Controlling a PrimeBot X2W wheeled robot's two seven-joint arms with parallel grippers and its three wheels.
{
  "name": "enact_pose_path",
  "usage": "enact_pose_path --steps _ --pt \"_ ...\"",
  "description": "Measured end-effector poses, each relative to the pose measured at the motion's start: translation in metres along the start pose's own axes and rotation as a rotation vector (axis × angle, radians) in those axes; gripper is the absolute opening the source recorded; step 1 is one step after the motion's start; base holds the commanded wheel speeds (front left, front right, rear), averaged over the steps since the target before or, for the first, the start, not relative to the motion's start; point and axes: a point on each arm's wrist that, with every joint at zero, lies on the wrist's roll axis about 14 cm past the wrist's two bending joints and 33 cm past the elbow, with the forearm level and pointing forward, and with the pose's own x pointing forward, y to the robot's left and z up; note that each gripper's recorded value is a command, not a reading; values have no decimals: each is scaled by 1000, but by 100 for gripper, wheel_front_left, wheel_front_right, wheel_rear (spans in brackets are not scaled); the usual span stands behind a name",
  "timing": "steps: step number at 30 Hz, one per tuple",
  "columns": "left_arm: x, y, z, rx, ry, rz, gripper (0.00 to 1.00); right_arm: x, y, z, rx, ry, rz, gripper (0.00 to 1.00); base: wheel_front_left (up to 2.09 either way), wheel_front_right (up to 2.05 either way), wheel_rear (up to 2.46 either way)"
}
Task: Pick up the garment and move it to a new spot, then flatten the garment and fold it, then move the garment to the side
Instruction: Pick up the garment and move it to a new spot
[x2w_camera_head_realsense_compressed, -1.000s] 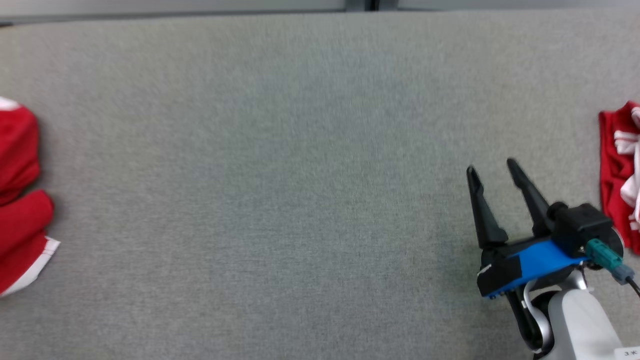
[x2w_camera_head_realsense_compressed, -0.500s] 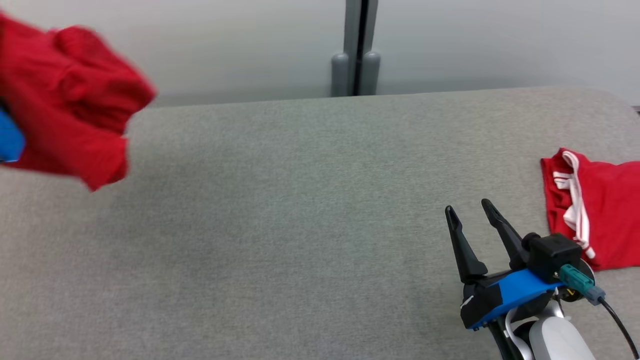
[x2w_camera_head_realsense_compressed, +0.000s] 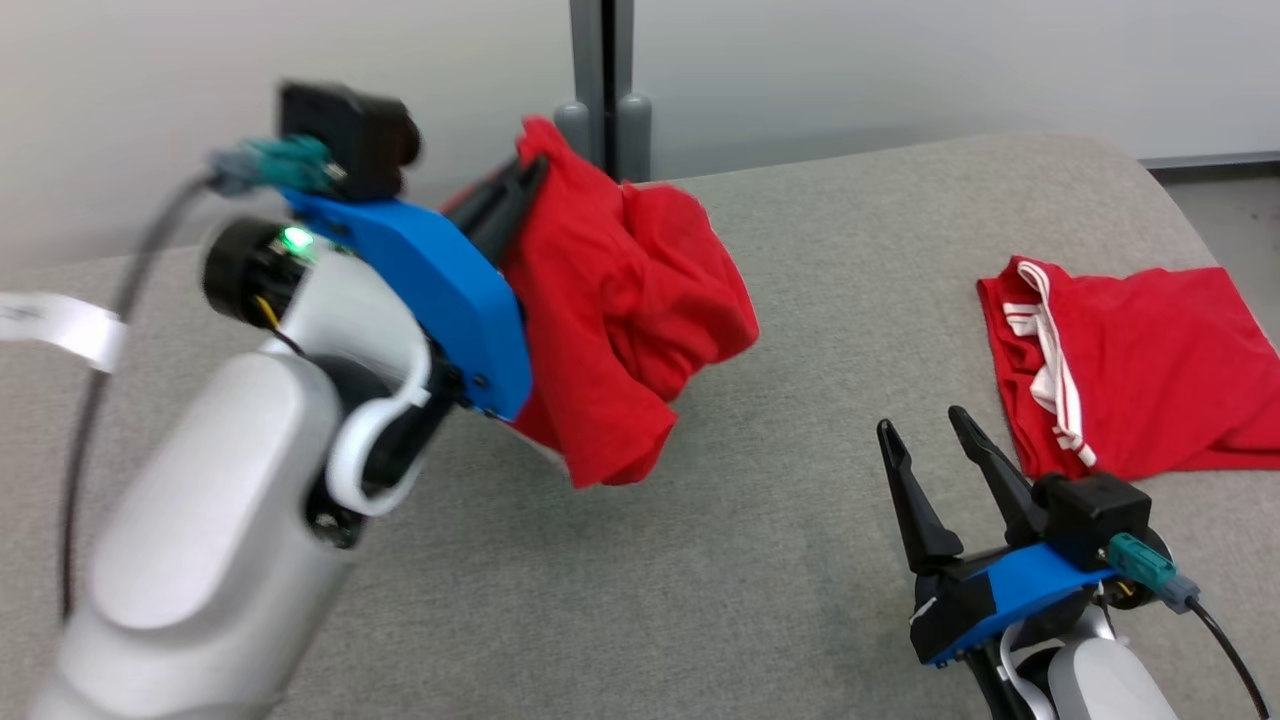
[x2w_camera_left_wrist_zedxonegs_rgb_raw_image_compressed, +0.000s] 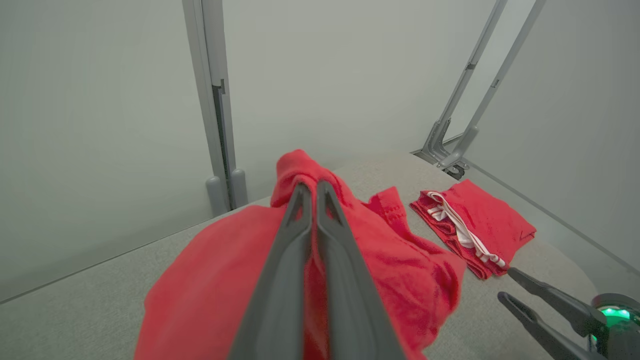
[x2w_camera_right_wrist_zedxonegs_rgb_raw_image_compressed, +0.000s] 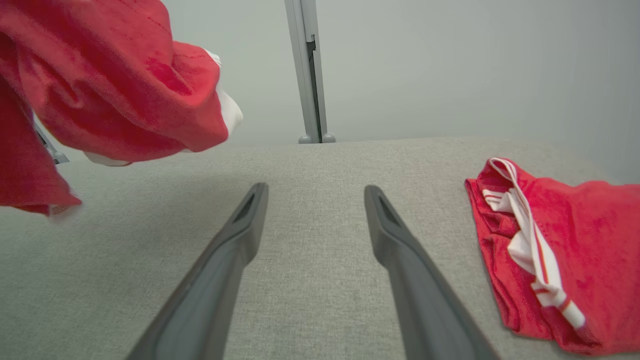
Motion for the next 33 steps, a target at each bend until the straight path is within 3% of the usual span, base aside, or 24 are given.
enact_pose_path --steps 8,9,10,14,20,28,33 --pt "37 -28 -126 -61 203 -17 0 -2 -12 -6 11 14 -37 100 0 0 0" --pt "38 -27 -132 -47 200 -16 7 -1 -12 -7 12 15 -38 100 0 0 0" --pt "39 -28 -137 -43 193 -15 97 0 -12 -8 13 17 -37 100 0 0 0" --pt "32 -30 -160 -89 211 -3 100 4 -9 -5 14 8 -27 100 0 0 0" --pt "15 -6 -118 -136 -23 82 100 10 6 2 12 -7 20 100 0 0 0" --pt "-51 47 -101 -113 -248 283 100 7 23 6 19 -12 65 100 0 0 0" --pt "-94 71 -112 -113 -285 396 100 1 25 -2 36 9 65 100 0 0 0"
